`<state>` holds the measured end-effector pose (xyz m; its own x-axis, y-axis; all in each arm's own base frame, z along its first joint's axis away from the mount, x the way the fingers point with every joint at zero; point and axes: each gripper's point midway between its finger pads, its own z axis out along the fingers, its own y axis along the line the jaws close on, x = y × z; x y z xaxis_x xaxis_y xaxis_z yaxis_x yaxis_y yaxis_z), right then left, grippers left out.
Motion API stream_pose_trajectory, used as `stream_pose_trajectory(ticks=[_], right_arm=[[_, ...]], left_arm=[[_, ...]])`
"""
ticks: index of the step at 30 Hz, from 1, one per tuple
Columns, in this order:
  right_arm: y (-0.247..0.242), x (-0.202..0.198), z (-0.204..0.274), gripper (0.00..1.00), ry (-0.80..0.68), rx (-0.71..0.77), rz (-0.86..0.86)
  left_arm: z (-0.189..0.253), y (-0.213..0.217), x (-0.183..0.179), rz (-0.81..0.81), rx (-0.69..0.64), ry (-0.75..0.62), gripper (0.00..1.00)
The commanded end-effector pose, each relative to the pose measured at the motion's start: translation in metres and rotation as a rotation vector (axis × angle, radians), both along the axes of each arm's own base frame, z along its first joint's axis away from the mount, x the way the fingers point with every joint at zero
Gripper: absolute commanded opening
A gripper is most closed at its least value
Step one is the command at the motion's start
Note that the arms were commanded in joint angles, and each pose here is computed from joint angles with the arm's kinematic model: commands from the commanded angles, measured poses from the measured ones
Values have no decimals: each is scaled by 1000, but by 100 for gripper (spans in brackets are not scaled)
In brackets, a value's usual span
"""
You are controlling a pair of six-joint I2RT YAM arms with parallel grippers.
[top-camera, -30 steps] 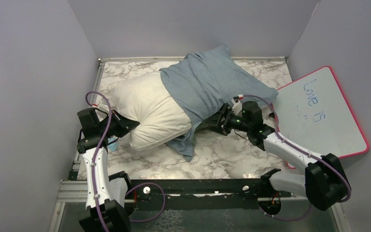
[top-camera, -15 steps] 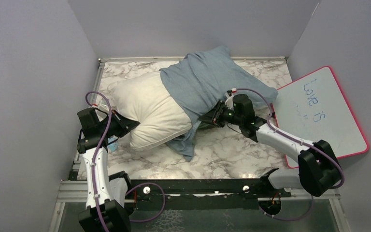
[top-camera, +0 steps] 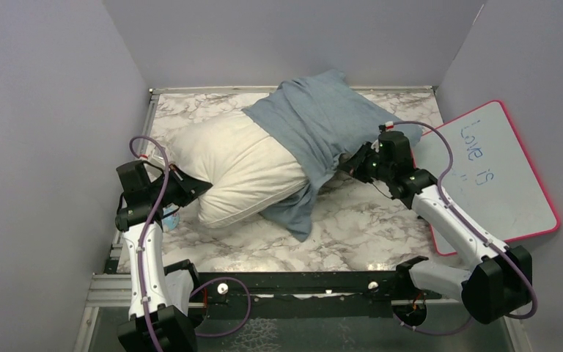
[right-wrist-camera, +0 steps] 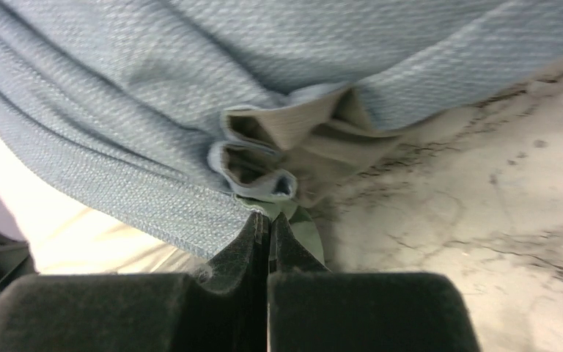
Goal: Remove the pillowcase from the pillow
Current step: Remove the pillow from the pillowcase.
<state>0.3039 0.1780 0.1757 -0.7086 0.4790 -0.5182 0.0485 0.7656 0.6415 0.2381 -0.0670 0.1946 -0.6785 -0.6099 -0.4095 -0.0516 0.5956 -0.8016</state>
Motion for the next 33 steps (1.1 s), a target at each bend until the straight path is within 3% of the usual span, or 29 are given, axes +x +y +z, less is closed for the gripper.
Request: stream_pose_trajectory(ticks=[1, 5, 10, 20, 23, 24, 29, 31, 33], right_arm=[[2, -6, 18, 20, -94, 46, 102], [41, -35, 24, 41, -88, 254, 311], [65, -52, 25, 63, -92, 265, 378], [120, -57, -4, 73, -29, 284, 362], [129, -49, -10, 69, -44, 318, 341], [131, -47, -13, 63, -44, 320, 338], [115, -17, -29, 13, -1, 170, 169], [86, -4, -32, 3, -12, 54, 39], [50, 4, -32, 0, -23, -36, -80]], left_arm=[[19, 13, 12, 32, 75, -75, 0], [28, 11, 14, 18, 68, -91, 0], [33, 11, 16, 13, 61, -95, 0], [35, 9, 15, 6, 53, -100, 0], [33, 8, 14, 7, 53, -98, 0], [33, 8, 14, 6, 52, -99, 0], [33, 9, 13, 9, 62, -102, 0], [32, 16, 15, 49, 95, -88, 0], [32, 23, 16, 81, 131, -81, 0]])
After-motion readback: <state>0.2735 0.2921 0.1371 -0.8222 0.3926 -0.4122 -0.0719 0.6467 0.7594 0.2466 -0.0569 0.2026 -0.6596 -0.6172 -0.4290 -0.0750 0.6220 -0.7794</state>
